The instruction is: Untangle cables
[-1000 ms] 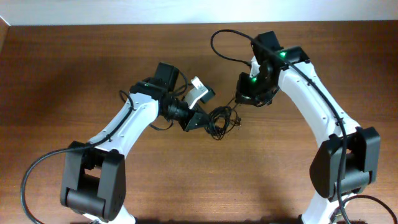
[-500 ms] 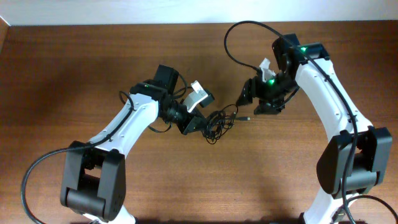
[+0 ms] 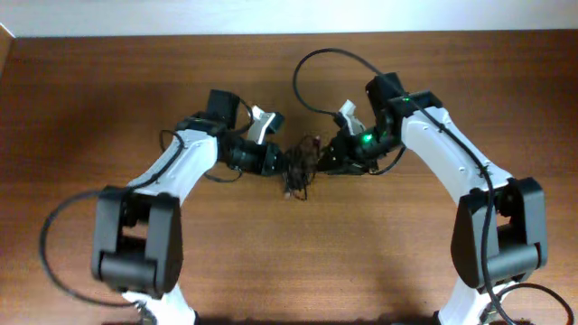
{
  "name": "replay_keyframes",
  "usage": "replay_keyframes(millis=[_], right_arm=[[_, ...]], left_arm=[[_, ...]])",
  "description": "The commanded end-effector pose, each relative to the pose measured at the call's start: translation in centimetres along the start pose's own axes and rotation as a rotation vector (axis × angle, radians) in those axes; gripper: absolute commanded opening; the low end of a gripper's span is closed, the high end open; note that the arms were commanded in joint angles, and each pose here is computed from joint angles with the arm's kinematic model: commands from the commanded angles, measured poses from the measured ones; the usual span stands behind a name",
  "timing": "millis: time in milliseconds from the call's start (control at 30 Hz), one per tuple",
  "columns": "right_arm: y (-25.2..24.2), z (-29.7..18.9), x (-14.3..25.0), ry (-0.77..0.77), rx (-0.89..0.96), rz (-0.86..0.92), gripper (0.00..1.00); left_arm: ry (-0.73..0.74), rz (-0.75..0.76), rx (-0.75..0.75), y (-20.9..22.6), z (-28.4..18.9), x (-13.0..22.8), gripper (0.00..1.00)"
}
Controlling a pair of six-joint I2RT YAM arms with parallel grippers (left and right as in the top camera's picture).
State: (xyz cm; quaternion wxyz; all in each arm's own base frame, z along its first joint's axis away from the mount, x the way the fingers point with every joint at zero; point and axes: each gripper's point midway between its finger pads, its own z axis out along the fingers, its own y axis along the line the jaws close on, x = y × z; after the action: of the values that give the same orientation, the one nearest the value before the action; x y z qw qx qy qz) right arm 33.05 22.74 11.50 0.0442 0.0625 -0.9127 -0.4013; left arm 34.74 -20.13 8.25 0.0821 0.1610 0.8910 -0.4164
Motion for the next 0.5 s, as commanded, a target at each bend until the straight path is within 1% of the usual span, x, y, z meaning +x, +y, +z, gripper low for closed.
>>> replay_keyframes(millis=[0,100,200,300,333,400,433,467], right_arm=[[0.4,1.4,-0.2,-0.025,0.091,-0.018,0.3],[0.3,2.9,-0.9,-0.072,0.201,-0.026,0.3],[-0.4,3.7,-0.9,-0.101,0.293,0.022,0.3],[-0.7,4.2,-1.1,-0.118,0.315,0.017,0.31],[-1.1,4.4,-1.0,-0.124,0.313,0.042,0.34],[-2.0,4.5,-0.9,-0.134,0.31,0.119,0.38],[-1.9,4.7,-0.9,-0.13,0.3,0.121,0.43],[-1.2,5.0,-0.7,-0.112,0.26,0.1,0.46]], left_arm=[[0.051,-0.09,0.008,1.1,1.1,1.4,0.0],[0.116,-0.146,-0.111,3.5,1.4,3.2,0.0],[0.134,-0.164,-0.12,4.0,1.6,3.7,0.0],[0.107,-0.185,-0.054,3.6,1.0,3.2,0.0],[0.075,-0.159,0.033,2.8,0.3,2.6,0.0],[0.046,-0.177,0.069,2.9,-0.5,2.2,0.0],[0.034,-0.193,0.081,3.1,-1.0,2.1,0.0],[0.027,-0.204,0.09,3.2,-1.3,2.0,0.0]])
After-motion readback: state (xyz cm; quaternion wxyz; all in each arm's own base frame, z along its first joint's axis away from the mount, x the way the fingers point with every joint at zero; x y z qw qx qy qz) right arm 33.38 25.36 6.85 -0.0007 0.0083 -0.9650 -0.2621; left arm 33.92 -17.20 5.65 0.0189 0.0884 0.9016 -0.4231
